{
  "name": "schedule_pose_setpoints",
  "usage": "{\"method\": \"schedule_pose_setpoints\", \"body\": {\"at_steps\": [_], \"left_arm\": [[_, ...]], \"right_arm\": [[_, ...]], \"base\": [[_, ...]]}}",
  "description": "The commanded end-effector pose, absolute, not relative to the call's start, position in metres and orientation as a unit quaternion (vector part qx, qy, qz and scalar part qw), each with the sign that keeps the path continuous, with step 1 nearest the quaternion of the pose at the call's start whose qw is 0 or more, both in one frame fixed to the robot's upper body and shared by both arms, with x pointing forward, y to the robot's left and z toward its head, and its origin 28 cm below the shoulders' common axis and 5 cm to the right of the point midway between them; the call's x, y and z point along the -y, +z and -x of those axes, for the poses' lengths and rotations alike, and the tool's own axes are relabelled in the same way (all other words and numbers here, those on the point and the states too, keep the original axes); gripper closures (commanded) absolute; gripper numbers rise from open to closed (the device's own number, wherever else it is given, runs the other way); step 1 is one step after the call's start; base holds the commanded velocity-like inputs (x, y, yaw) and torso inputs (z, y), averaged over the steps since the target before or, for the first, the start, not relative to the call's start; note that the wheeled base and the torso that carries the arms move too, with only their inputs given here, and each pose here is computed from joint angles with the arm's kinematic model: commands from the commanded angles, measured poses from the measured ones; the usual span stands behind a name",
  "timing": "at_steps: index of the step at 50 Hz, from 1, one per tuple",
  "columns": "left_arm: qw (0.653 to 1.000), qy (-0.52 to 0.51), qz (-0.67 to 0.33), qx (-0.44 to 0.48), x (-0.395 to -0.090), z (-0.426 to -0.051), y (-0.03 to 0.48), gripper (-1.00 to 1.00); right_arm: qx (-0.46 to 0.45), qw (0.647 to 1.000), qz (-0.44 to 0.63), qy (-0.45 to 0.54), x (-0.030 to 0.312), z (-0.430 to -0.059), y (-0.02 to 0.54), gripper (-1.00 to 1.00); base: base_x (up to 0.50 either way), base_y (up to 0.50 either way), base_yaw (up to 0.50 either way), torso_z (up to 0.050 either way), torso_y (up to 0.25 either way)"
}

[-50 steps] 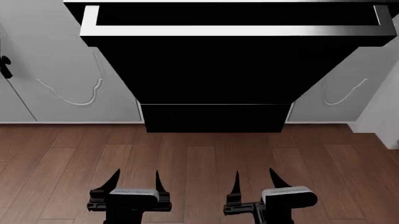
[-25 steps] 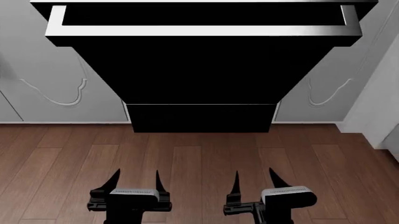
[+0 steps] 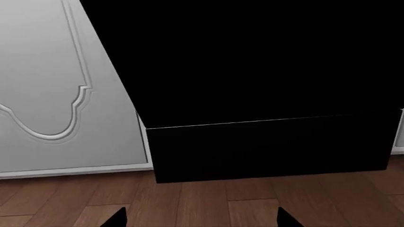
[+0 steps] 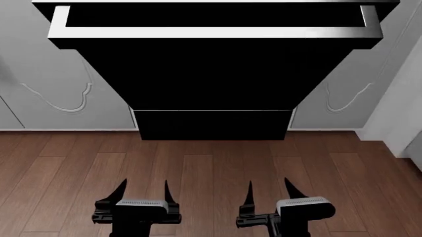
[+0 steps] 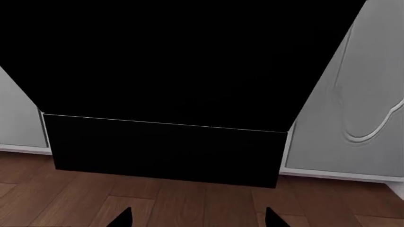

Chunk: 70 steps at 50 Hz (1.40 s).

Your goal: Close the dishwasher door

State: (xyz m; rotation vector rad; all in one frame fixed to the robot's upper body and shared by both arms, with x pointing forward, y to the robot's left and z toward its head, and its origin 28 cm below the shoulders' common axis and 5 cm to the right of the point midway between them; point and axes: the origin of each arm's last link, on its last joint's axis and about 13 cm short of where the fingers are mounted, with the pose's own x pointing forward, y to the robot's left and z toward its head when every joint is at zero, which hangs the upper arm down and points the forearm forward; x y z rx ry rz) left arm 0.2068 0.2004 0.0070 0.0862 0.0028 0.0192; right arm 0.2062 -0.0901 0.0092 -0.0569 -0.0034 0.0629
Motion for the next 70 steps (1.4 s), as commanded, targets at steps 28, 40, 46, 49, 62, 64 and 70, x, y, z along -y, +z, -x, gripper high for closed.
{"method": "schedule_pose_setpoints", "body": {"at_steps": [28, 40, 46, 49, 62, 64, 70], "left_arm": [[0.999, 0.010, -0.043, -0.002, -0.2004, -0.2077, 0.0070, -1.00], [0.999, 0.010, -0.043, -0.001, -0.2002, -0.2070, 0.0071, -1.00], [0.999, 0.011, -0.043, -0.001, -0.2002, -0.2068, 0.0073, -1.00], [0.999, 0.010, -0.044, -0.001, -0.2002, -0.2068, 0.0068, -1.00], [0.999, 0.011, -0.043, -0.001, -0.2004, -0.2072, 0.0072, -1.00], [0.999, 0.011, -0.044, -0.001, -0.2003, -0.2072, 0.0072, -1.00], [0.999, 0.011, -0.042, -0.001, -0.2004, -0.2070, 0.0073, -1.00]], "right_arm": [[-0.003, 0.999, 0.023, 0.032, 0.0903, -0.2069, 0.0099, -1.00], [-0.001, 0.999, 0.025, 0.031, 0.0901, -0.2067, 0.0101, -1.00], [-0.002, 0.999, 0.025, 0.031, 0.0902, -0.2070, 0.0101, -1.00], [-0.002, 0.999, 0.025, 0.031, 0.0901, -0.2070, 0.0100, -1.00], [-0.002, 0.999, 0.026, 0.031, 0.0902, -0.2067, 0.0099, -1.00], [-0.002, 0.999, 0.025, 0.031, 0.0901, -0.2069, 0.0099, -1.00], [-0.002, 0.999, 0.025, 0.031, 0.0900, -0.2067, 0.0099, -1.00]], "base": [[0.07, 0.00, 0.00, 0.000, 0.000], [0.09, 0.00, 0.00, 0.000, 0.000], [0.09, 0.00, 0.00, 0.000, 0.000], [0.09, 0.00, 0.00, 0.000, 0.000], [0.09, 0.00, 0.00, 0.000, 0.000], [0.10, 0.00, 0.00, 0.000, 0.000], [0.09, 0.00, 0.00, 0.000, 0.000]]}}
